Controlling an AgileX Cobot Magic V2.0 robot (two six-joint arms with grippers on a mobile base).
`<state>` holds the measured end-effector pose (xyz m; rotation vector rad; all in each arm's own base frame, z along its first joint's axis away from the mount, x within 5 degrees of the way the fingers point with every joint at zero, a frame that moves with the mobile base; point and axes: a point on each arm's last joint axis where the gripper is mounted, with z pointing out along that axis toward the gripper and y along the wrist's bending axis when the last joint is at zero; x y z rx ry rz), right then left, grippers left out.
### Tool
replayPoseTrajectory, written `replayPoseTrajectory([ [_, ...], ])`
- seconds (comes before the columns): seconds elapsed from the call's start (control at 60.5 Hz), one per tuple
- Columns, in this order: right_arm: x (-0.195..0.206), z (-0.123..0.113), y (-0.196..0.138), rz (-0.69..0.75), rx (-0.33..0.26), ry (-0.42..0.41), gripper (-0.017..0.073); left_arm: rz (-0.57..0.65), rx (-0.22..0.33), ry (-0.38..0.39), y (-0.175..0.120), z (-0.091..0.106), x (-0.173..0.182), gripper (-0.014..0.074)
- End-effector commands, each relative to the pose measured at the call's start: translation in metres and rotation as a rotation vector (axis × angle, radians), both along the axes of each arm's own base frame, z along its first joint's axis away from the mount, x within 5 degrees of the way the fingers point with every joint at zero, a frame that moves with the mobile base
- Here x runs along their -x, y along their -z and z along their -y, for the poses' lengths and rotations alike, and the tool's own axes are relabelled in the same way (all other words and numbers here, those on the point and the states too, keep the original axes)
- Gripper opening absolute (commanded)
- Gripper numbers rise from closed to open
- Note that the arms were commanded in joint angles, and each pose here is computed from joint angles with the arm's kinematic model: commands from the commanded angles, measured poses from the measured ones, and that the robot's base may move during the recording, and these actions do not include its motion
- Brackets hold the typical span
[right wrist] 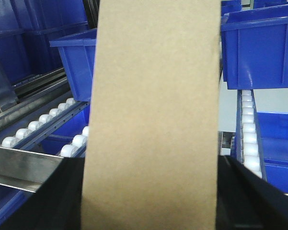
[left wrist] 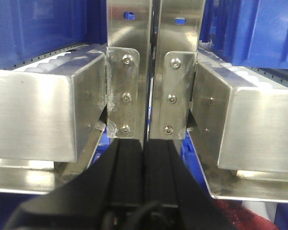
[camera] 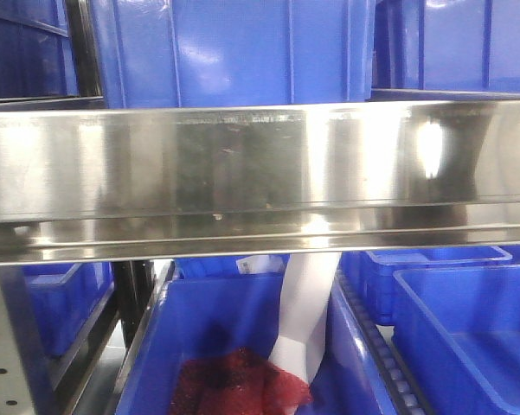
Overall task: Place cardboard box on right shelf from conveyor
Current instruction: 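Raise the held box above the steel shelf edge, then lower the box onto the shelf roller lane with the right gripper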
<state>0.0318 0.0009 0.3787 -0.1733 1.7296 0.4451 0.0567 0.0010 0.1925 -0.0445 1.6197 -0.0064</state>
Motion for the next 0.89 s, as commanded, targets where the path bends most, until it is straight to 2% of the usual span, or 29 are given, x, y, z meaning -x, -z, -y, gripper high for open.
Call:
replayPoseTrajectory([
  [0.0,0.0,-0.001,-0.017,0.119,-0.024,-0.007,0.0208,0.091,0.003,0.0,-0.006,0.0,0.001,-0.0116],
  [0.182,-0.004,-0.005,-0.026,0.168,-0.022,-0.021,0.0208,0.091,0.003,0.0,-0.006,0.0,0.001,-0.0116],
  [0.347,-0.028,-0.021,-0.047,0.21,0.099,-0.04,0.0208,0.091,0.003,0.0,-0.006,0.0,0.001,-0.0116],
  [0.612,-0.095,-0.066,-0.082,0.273,0.471,-0.092,0.0208,0.091,0.003,0.0,-0.006,0.0,0.001,-0.0116],
  [0.744,-0.13,-0.089,-0.086,0.305,0.689,-0.131,0.0208,0.091,0.003,0.0,-0.006,0.0,0.001,-0.0116],
  [0.876,-0.165,-0.11,-0.071,0.323,0.94,-0.189,0.0208,0.091,0.003,0.0,-0.006,0.0,0.001,-0.0116],
])
